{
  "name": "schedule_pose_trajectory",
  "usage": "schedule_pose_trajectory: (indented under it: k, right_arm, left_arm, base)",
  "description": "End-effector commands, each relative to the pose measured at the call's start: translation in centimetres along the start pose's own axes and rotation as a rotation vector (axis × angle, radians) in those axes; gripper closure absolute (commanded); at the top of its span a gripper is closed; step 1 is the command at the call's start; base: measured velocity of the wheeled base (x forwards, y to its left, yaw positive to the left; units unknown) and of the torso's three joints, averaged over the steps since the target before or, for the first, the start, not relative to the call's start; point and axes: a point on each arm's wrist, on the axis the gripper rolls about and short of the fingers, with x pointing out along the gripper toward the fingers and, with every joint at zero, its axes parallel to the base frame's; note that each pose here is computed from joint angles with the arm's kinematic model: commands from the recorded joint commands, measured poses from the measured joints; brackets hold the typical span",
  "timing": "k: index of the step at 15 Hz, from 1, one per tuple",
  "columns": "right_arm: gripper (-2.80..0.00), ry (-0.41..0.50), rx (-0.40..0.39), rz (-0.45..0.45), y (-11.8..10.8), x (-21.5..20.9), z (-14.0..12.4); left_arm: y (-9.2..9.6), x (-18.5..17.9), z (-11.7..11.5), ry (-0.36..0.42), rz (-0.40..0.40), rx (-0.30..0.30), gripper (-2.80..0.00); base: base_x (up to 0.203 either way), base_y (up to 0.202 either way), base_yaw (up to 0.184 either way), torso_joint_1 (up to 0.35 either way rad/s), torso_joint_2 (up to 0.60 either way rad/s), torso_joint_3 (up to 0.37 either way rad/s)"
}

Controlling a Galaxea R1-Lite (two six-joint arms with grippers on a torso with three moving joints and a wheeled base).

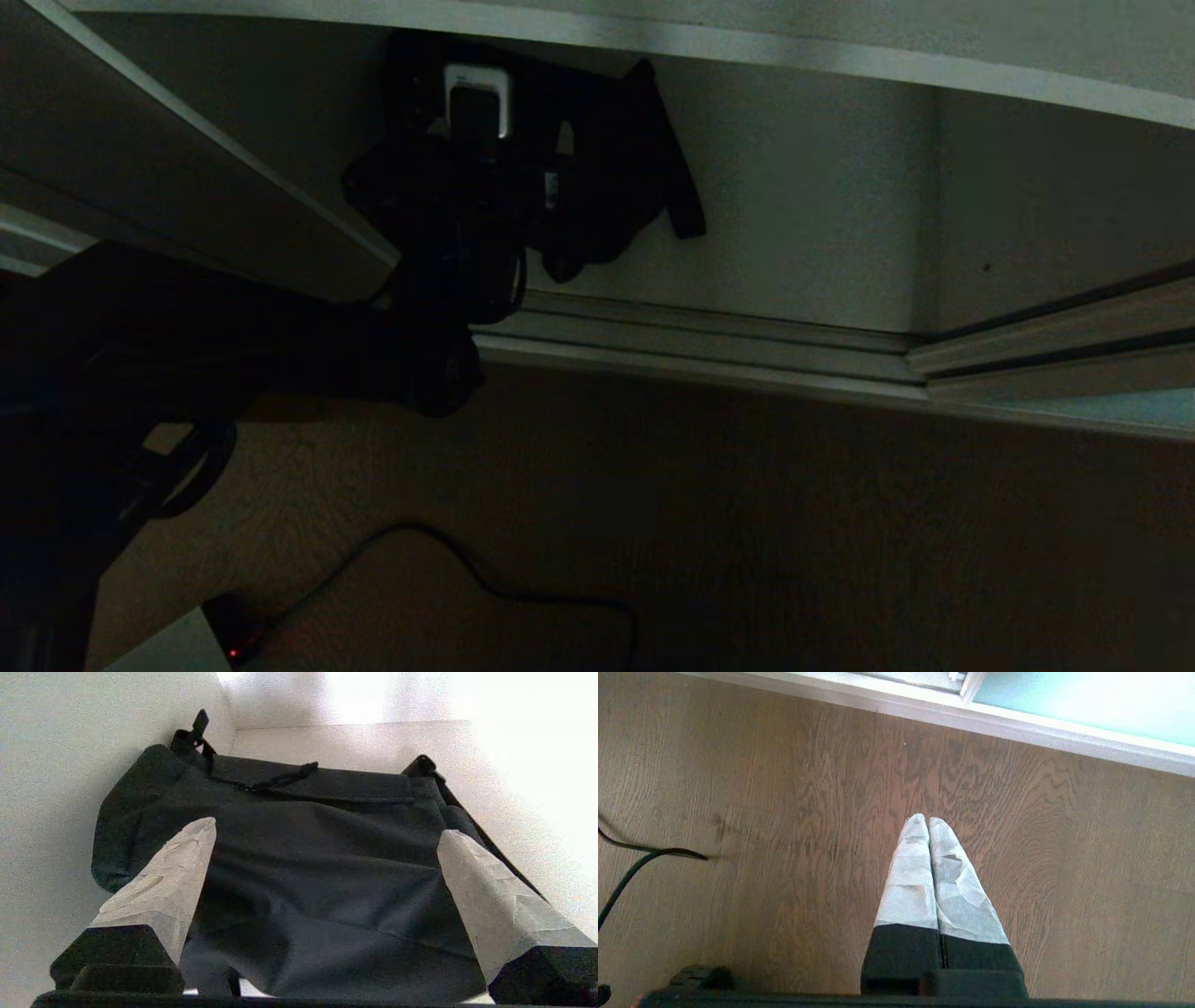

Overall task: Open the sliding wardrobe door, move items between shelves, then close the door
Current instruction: Place the bag on the lower shelf

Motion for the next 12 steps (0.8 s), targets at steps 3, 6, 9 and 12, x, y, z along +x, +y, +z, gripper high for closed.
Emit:
schedule_pose_trajectory:
  k: [3, 6, 9, 12]
  right_arm:
    - [0.00, -0.004, 0.000, 0.001, 0.0, 0.0, 0.0]
    - [0.00, -0.005, 0.000, 0.001, 0.0, 0.0, 0.0]
    - [0.00, -0.004, 0.000, 0.001, 0.0, 0.0, 0.0]
    - [0.00, -0.005, 0.000, 0.001, 0.0, 0.0, 0.0]
  left_arm:
    - [-0.1, -0.2, 0.0, -0.001, 0.002, 0.004, -2.80]
    - [-0.2, -0.4, 1.1, -0.010, -0.005, -0.008, -2.80]
    - [-0.4, -1.3, 1.6, 0.011, -0.027, -0.012, -2.80]
    - [-0.5, -1.4, 2.0, 0.018, -0.030, -0.014, 0.00]
  base:
    - [-0.110, 0.000, -0.001, 0.003, 0.00, 0.003]
    - [-0.048, 0.000, -0.002, 0.000, 0.00, 0.002]
    - [0.000, 0.000, 0.000, 0.000, 0.00, 0.000]
    - [0.000, 0.000, 0.000, 0.000, 0.00, 0.000]
